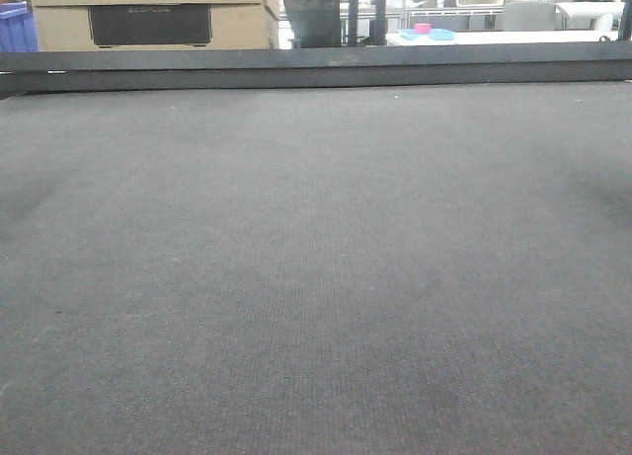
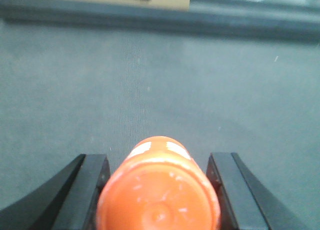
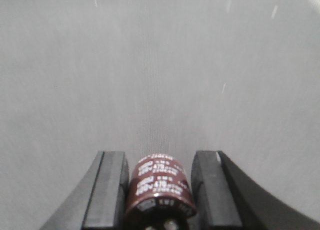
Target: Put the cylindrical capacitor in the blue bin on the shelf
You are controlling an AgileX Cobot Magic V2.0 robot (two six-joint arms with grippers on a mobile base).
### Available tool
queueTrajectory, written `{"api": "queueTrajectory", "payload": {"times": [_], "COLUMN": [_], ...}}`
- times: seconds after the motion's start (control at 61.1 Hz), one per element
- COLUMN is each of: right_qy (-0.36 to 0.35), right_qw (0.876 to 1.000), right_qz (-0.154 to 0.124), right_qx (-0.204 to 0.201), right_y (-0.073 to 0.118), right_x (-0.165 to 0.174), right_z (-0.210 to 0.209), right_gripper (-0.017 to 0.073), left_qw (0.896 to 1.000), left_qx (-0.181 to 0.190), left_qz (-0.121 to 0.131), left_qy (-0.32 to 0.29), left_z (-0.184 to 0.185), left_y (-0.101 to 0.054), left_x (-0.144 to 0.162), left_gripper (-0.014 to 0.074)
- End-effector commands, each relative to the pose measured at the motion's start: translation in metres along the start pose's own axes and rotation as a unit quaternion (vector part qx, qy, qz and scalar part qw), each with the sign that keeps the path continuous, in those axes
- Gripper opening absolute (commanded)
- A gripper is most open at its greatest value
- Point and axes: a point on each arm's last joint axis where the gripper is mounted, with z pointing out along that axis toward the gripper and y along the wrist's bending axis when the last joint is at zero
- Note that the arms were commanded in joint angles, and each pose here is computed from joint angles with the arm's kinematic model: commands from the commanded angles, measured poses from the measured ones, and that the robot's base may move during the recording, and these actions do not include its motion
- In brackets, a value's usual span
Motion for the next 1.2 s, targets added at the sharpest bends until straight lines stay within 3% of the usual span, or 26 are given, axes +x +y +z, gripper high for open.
{"api": "queueTrajectory", "payload": {"times": [0.0,0.295,0.557,0.819,1.179], "right_qy": [-0.054,-0.152,-0.202,-0.231,-0.232], "right_qw": [0.999,0.988,0.979,0.973,0.972], "right_qz": [-0.004,-0.006,-0.007,-0.008,-0.008], "right_qx": [-0.003,-0.014,-0.021,-0.024,-0.024], "right_y": [0.002,0.005,0.007,0.007,0.007], "right_x": [-0.013,-0.034,-0.036,-0.036,-0.036], "right_z": [-0.020,-0.088,-0.134,-0.155,-0.155], "right_gripper": [-0.0162,-0.0162,-0.0162,-0.0162,-0.0162], "left_qw": [0.998,0.989,0.981,0.976,0.976], "left_qx": [0.002,0.009,0.013,0.016,0.016], "left_qz": [-0.001,-0.001,-0.001,0.000,0.000], "left_qy": [-0.061,-0.147,-0.193,-0.219,-0.219], "left_z": [-0.023,-0.079,-0.107,-0.123,-0.123], "left_y": [0.001,-0.001,-0.002,-0.002,-0.002], "left_x": [-0.005,-0.018,-0.026,-0.030,-0.030], "left_gripper": [-0.0111,-0.0111,-0.0111,-0.0111,-0.0111]}}
